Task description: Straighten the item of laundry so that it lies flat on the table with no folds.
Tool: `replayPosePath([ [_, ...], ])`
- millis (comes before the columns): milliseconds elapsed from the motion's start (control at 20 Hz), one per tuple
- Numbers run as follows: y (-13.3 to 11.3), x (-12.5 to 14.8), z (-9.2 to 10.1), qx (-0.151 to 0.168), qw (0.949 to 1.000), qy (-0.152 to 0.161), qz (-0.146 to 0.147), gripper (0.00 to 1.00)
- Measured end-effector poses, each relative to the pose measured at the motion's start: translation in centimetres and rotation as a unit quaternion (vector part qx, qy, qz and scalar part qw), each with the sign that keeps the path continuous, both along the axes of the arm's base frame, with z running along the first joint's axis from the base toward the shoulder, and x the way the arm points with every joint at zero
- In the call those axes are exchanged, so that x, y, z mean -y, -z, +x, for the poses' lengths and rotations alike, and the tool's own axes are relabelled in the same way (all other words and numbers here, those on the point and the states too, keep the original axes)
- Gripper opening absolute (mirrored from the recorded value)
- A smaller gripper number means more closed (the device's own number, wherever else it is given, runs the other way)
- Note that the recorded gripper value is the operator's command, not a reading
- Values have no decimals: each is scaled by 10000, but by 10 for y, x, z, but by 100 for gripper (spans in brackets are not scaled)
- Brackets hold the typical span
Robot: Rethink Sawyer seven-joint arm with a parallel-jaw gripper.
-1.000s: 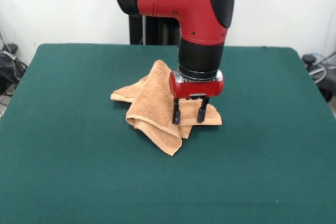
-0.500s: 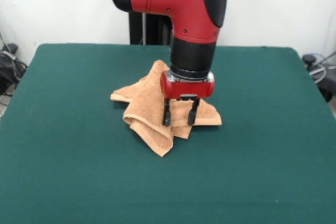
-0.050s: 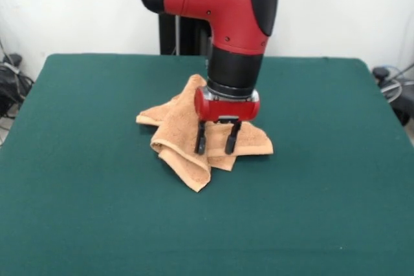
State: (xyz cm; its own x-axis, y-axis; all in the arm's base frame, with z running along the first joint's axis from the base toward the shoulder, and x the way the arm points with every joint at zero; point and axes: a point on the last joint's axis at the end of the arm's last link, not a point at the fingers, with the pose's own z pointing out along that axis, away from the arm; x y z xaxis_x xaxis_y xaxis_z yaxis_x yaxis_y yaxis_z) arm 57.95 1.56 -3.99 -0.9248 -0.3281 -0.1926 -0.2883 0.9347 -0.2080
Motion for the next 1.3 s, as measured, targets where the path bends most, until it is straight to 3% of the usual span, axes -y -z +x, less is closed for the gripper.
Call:
replayPosePath([
  [750,4,-6,-13,286,9966,-442,-637,100],
  [1300,5,-1,-22,610,9884,-621,-1242,100],
])
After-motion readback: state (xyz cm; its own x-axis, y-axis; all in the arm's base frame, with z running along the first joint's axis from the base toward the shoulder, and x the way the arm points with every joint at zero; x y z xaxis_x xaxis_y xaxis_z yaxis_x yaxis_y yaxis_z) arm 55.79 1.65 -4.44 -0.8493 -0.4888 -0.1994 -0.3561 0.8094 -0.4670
